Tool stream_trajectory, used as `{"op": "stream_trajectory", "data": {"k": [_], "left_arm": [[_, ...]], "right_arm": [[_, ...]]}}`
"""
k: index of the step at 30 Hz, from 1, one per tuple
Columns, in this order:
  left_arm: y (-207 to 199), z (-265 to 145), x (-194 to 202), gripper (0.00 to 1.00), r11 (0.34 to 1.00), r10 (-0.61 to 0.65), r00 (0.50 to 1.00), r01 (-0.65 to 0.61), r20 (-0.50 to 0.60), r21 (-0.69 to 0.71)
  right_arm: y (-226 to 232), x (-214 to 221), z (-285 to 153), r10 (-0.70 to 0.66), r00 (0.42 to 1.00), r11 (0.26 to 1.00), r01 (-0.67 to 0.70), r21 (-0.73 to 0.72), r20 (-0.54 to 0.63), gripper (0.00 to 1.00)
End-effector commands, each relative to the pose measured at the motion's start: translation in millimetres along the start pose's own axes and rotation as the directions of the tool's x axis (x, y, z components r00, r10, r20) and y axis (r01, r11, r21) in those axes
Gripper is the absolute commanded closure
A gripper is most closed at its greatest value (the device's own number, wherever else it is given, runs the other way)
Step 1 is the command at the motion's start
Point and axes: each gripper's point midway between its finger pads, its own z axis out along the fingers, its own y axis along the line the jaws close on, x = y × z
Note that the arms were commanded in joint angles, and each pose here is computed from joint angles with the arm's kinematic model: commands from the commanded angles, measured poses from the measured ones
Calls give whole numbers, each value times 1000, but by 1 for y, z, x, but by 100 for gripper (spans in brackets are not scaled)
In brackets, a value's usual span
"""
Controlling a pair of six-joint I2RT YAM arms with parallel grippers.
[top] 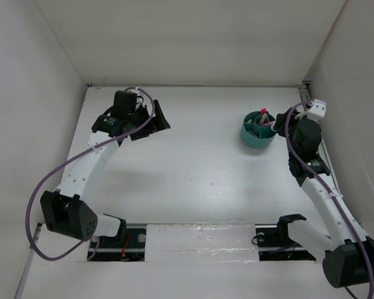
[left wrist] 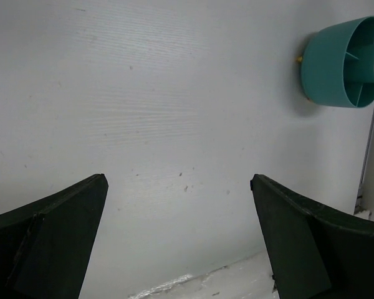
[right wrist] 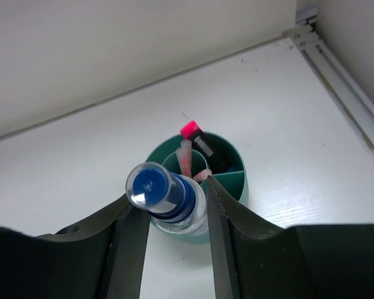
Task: Sort the stationery into containers
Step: Place the stationery in the storage box.
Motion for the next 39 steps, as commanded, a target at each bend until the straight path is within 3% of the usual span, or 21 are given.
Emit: {"op": "stream_trajectory", "data": {"k": [1, 10, 39], "left_arm": [[16, 14, 10, 0, 999, 18, 999, -19, -27, -45], [27, 26, 24, 0, 999, 17, 999, -18, -30, -45], [32, 28, 37, 0, 999, 32, 998, -34, -54, -31]], "right_arm": [[4, 3, 1, 54, 999, 998, -54, -23, -5, 100], [-16, 29, 19, 41, 999, 998, -39, 59, -31, 100], [-6, 41, 63, 28, 999, 1000, -27, 13, -43, 100]]}}
